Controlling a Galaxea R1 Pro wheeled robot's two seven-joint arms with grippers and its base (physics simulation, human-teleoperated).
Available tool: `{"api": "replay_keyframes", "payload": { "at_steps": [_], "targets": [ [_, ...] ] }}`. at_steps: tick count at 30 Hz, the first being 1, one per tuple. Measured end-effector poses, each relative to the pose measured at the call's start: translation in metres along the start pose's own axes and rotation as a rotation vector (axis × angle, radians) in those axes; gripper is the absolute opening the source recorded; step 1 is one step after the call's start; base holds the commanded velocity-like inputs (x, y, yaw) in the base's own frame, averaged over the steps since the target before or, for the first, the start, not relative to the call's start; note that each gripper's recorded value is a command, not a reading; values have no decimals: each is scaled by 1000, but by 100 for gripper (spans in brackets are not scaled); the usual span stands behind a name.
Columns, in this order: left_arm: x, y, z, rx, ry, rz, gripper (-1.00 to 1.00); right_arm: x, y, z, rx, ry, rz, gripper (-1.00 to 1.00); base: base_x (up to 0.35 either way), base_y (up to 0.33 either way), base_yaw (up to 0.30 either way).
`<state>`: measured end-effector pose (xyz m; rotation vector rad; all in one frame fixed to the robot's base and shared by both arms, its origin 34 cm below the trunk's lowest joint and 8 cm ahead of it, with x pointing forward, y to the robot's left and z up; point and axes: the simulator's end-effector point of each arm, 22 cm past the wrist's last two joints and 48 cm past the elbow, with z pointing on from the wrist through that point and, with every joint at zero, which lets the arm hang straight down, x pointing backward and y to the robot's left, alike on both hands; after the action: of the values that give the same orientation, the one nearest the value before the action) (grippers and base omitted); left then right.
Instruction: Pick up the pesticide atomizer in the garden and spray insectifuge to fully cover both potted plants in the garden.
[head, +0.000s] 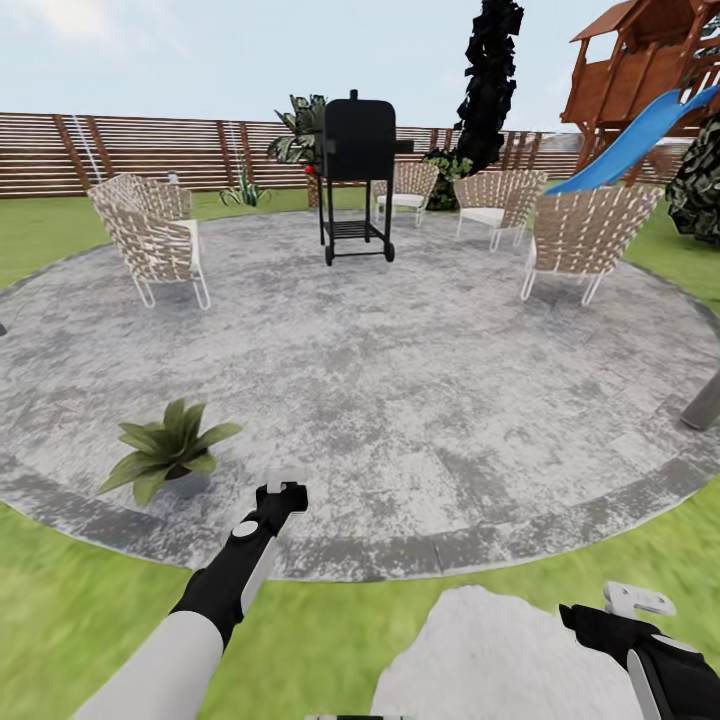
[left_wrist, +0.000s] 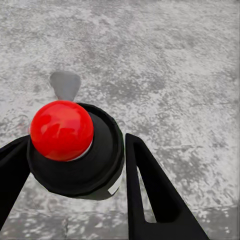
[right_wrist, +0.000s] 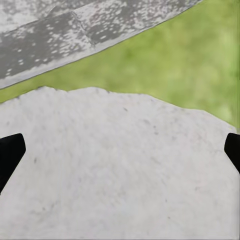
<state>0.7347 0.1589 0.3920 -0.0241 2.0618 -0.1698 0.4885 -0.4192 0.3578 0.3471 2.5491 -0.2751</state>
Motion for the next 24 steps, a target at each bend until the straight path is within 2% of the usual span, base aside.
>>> {"api": "replay_keyframes", "payload": {
  "at_steps": [24],
  "targets": [
    [0, 0, 0, 0, 0, 0, -100, 0, 0, 0, 0, 0, 0, 100, 304, -218, 0]
  ]
}}
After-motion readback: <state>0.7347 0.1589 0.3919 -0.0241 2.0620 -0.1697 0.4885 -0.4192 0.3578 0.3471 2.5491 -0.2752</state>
